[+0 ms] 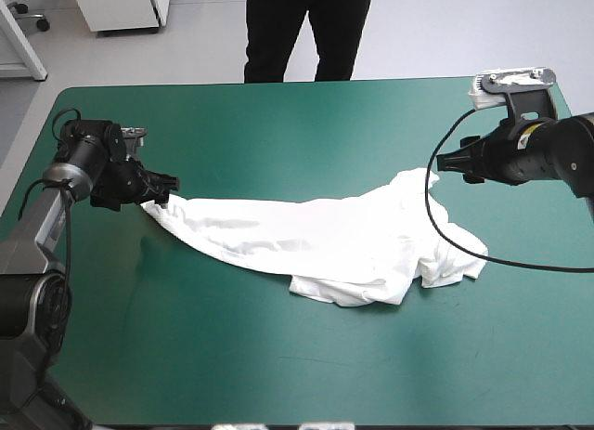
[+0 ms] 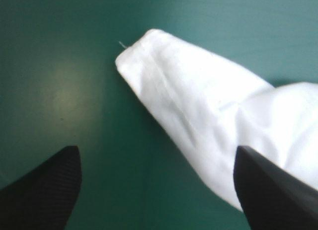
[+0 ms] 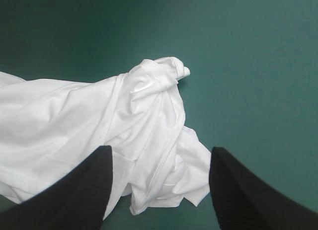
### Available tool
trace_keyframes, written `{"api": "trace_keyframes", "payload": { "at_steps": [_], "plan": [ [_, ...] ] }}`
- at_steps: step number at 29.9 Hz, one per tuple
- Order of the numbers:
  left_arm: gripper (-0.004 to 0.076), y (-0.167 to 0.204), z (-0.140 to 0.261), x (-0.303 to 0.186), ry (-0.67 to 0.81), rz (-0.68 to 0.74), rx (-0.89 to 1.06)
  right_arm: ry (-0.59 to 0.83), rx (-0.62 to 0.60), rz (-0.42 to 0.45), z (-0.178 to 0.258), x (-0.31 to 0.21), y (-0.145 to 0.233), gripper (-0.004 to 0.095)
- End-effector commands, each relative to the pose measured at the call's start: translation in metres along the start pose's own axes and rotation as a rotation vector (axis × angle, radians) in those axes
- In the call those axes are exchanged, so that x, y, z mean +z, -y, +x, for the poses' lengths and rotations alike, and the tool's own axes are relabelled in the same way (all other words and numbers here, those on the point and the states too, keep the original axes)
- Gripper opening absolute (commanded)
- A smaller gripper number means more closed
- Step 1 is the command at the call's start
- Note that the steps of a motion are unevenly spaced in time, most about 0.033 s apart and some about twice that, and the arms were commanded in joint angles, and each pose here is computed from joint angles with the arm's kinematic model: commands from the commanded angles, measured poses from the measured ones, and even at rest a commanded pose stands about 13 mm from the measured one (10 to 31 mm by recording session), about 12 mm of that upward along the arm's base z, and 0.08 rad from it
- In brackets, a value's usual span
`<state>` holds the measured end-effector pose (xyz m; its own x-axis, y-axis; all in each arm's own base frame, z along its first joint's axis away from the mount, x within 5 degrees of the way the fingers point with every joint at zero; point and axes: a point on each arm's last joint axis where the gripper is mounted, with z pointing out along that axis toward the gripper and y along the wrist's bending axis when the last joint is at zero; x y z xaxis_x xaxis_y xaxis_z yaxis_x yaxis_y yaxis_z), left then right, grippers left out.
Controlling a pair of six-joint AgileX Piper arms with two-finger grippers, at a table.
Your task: Fold the cloth
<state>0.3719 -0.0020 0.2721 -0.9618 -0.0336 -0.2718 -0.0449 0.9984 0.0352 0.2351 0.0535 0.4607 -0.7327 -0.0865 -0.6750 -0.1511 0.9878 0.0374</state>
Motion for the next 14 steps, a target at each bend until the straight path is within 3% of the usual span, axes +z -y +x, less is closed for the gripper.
{"api": "trace_keyframes", "payload": {
  "at_steps": [1,11,13,14],
  "plan": [
    [0.0598,0.002,-0.012,-0.003,0.087,0.021,-0.01,0.042,0.0,0.011,-0.002,-0.012,0.002,0.0553],
    [0.0588,0.006,-0.023,0.06,-0.027,0.018,-0.015,0.041,0.002,0.005,-0.002,-0.012,0.002,0.0553],
    [0.0504,0.006,-0.023,0.065,-0.038,0.017,-0.014,0.04,0.006,-0.009,-0.002,-0.012,0.001,0.0554],
    [0.0421,0.006,-0.023,0.066,-0.041,0.017,-0.014,0.038,0.012,-0.028,-0.002,-0.012,-0.001,0.0554]
  ]
}}
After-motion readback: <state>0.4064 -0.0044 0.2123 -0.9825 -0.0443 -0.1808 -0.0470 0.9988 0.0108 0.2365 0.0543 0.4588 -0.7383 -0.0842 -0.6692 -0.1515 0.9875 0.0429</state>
